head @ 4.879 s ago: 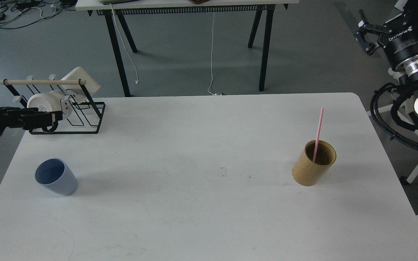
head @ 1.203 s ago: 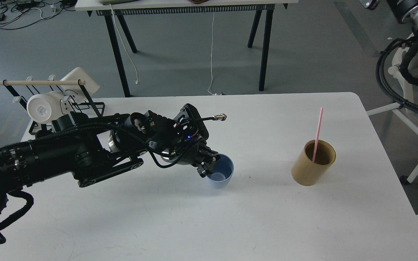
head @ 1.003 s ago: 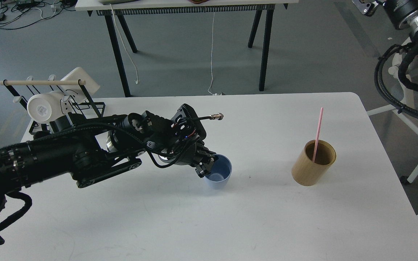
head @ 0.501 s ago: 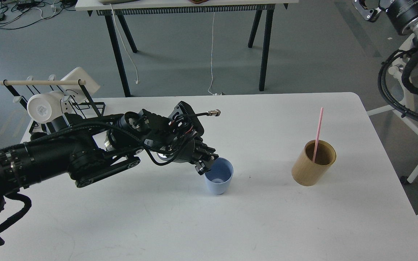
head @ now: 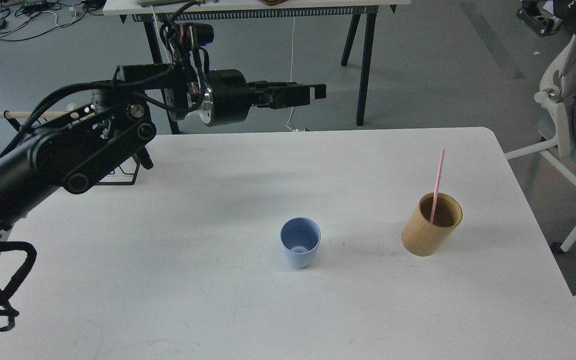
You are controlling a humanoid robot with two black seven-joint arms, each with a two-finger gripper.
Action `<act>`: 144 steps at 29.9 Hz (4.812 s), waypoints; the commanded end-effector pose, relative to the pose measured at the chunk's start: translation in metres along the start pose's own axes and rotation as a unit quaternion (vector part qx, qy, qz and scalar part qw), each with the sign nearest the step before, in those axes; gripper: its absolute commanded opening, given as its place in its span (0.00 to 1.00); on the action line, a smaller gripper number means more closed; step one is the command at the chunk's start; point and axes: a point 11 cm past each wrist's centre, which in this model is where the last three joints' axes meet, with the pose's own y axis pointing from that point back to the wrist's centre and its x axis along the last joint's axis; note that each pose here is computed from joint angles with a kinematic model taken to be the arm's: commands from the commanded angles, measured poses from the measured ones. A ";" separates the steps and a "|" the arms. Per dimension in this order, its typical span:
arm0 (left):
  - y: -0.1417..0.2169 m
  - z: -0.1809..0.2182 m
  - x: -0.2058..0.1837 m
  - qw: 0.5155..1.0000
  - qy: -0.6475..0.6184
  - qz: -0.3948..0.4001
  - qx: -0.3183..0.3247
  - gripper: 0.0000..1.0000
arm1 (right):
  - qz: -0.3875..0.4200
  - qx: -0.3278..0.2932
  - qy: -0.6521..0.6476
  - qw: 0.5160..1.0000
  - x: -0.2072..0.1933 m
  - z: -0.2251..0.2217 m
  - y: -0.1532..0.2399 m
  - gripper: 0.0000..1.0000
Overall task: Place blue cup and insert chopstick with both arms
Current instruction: 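Release the blue cup and raise the left arm back to rest, then reach the right gripper to the pink straw in the tan cup, then grasp the pink straw and pull it up out of the tan cup, then move the straw over the blue cup and lower it inside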
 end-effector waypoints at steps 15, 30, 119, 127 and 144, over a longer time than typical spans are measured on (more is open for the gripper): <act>0.107 -0.091 0.103 0.808 0.466 0.330 -0.146 0.99 | -0.083 -0.095 0.417 0.900 -0.041 0.046 0.057 0.98; 0.126 -0.130 0.082 0.726 0.563 0.366 -0.148 0.99 | -0.181 -0.142 0.498 0.836 -0.079 0.158 0.112 0.92; 0.128 -0.132 0.080 0.734 0.557 0.363 -0.137 0.99 | -0.279 0.018 0.458 0.844 -0.219 0.100 0.034 0.01; 0.128 -0.131 0.081 0.732 0.556 0.366 -0.143 0.99 | -0.309 0.002 0.449 0.839 -0.241 0.135 0.044 0.01; 0.127 -0.131 0.081 0.733 0.556 0.366 -0.142 0.99 | -0.330 0.004 0.445 0.832 -0.276 0.161 0.033 0.02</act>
